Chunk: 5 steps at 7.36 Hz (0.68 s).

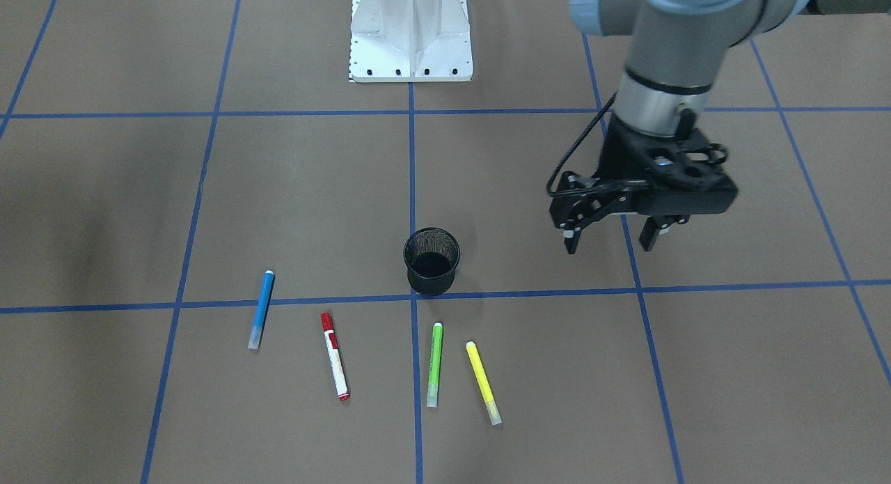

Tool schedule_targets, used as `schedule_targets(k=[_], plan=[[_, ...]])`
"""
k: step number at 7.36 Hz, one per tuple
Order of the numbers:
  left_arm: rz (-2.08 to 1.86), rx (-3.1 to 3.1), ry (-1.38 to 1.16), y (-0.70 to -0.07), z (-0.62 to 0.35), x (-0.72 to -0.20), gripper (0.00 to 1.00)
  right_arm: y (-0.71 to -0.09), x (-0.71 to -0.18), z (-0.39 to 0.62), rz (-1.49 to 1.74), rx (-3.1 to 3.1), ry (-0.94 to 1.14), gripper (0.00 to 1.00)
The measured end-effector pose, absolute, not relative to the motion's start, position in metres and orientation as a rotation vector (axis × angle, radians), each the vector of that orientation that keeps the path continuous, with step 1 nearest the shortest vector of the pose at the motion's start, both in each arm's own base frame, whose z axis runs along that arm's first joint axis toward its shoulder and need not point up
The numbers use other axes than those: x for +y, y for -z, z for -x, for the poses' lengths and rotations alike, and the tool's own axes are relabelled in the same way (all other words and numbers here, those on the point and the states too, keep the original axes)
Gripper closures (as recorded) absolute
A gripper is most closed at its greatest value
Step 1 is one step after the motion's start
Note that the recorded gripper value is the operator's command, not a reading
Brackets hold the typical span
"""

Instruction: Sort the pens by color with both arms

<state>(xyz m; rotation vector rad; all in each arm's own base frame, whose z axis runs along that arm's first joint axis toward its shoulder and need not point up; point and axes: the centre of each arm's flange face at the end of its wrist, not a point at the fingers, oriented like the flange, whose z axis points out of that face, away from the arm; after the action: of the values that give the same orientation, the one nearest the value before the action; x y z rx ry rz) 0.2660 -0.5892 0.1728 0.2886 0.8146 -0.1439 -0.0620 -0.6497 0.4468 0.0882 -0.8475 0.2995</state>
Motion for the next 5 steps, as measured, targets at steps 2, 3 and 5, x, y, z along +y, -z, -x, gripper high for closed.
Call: schedule_targets(k=[2, 3, 5], plan=[[-0.162, 0.807, 0.053, -0.226, -0.179, -0.603, 0.00, -0.533, -0.552, -0.006, -0.100, -0.807, -0.214, 0.00], [-0.137, 0.798, 0.020, -0.252, -0.148, -0.612, 0.00, -0.571, -0.514, -0.030, -0.086, -0.788, -0.185, 0.00], [-0.088, 0.756, -0.037, -0.318, -0.104, -0.644, 0.00, -0.626, -0.474, -0.065, -0.025, -0.761, -0.125, 0.00]])
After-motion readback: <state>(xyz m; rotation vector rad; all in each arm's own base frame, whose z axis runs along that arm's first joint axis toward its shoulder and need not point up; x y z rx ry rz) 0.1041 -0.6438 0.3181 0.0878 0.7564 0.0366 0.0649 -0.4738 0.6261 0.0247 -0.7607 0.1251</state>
